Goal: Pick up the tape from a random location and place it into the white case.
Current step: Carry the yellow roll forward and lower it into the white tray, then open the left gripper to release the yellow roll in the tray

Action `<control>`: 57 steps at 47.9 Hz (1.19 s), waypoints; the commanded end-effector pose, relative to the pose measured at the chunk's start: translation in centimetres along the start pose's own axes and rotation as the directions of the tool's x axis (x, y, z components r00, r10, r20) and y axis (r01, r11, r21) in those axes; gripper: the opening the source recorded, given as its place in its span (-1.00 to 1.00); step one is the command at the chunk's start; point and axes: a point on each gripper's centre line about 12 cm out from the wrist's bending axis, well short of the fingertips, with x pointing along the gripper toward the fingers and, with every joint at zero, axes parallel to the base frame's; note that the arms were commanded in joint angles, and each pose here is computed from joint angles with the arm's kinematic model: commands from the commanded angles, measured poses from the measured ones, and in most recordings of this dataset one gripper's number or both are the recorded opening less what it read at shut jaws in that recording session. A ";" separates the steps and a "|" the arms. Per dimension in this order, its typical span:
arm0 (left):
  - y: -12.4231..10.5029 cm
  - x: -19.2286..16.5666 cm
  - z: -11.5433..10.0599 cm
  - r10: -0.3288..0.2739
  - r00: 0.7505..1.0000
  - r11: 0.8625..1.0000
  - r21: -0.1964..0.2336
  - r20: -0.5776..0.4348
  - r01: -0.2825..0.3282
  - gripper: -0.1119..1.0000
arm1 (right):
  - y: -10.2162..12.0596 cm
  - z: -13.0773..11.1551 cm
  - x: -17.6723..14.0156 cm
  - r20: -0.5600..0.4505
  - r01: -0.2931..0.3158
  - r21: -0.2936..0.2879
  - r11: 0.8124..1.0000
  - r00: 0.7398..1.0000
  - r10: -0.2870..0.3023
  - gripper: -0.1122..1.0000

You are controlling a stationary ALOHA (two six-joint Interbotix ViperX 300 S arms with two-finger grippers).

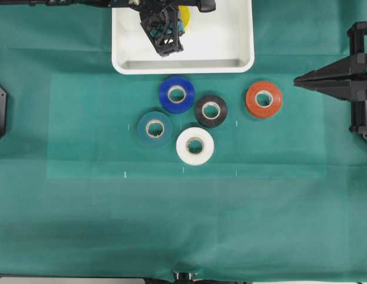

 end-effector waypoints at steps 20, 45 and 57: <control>-0.2 -0.9 0.4 0.000 1.000 1.000 0.009 0.016 0.000 -0.36 | 0.0 0.5 0.2 0.011 0.000 -0.003 1.000 1.000 0.000 -0.80; -0.5 -1.1 0.9 0.002 0.999 0.999 0.035 0.045 -0.003 0.83 | 0.0 0.3 0.3 0.003 0.000 -0.003 1.000 1.000 0.000 -0.80; -0.6 -1.9 0.9 0.000 0.999 0.999 0.039 0.036 -0.001 0.83 | 0.0 0.3 0.3 0.003 0.001 -0.003 1.000 1.000 -0.001 -0.80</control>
